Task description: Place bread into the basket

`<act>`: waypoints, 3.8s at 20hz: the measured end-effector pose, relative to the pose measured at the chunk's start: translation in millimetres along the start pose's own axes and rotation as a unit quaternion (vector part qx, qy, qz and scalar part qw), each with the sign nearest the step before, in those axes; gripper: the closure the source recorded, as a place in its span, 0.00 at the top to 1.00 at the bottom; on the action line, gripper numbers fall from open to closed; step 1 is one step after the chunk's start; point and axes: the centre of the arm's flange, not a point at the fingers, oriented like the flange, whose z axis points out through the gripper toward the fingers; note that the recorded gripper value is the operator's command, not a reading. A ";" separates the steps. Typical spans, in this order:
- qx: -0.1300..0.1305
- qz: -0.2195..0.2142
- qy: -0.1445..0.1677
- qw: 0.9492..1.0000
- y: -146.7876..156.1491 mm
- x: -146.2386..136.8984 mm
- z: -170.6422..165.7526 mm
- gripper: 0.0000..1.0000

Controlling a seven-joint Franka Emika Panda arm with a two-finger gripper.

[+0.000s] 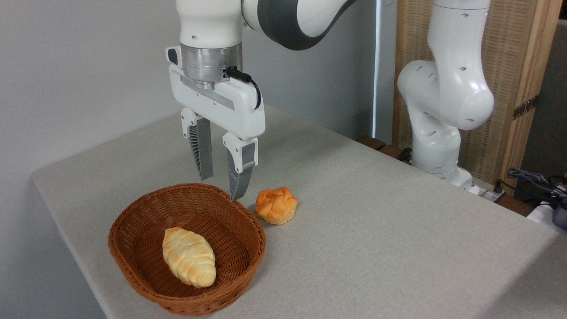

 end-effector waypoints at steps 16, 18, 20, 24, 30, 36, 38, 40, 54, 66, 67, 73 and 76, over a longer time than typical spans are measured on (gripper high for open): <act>-0.005 -0.001 -0.006 1.000 0.3 -2.4 0.2 1.00; -0.009 0.000 -0.013 1.000 2.6 -3.5 0.7 1.00; -0.012 0.002 -0.014 1.000 5.7 -6.5 -0.2 1.00; -0.021 0.016 -0.014 1.000 17.6 -27.2 -0.7 1.00; -0.046 0.025 -0.038 0.998 38.0 -59.0 28.2 1.00; -0.066 0.048 -0.062 0.995 54.4 -73.8 72.4 1.00; -0.070 0.054 -0.068 0.994 61.3 -74.6 80.8 1.00; -0.069 0.061 -0.067 0.994 67.1 -71.3 85.4 1.00; -0.073 0.080 -0.082 0.991 76.6 -59.3 116.5 0.53; -0.076 0.105 -0.086 0.988 82.7 -54.8 122.1 0.43; -0.075 0.105 -0.086 0.988 82.7 -54.6 121.9 0.43; -0.075 0.105 -0.085 0.988 82.5 -54.2 121.2 0.45; -0.072 0.106 -0.082 0.988 81.8 -52.3 117.3 0.45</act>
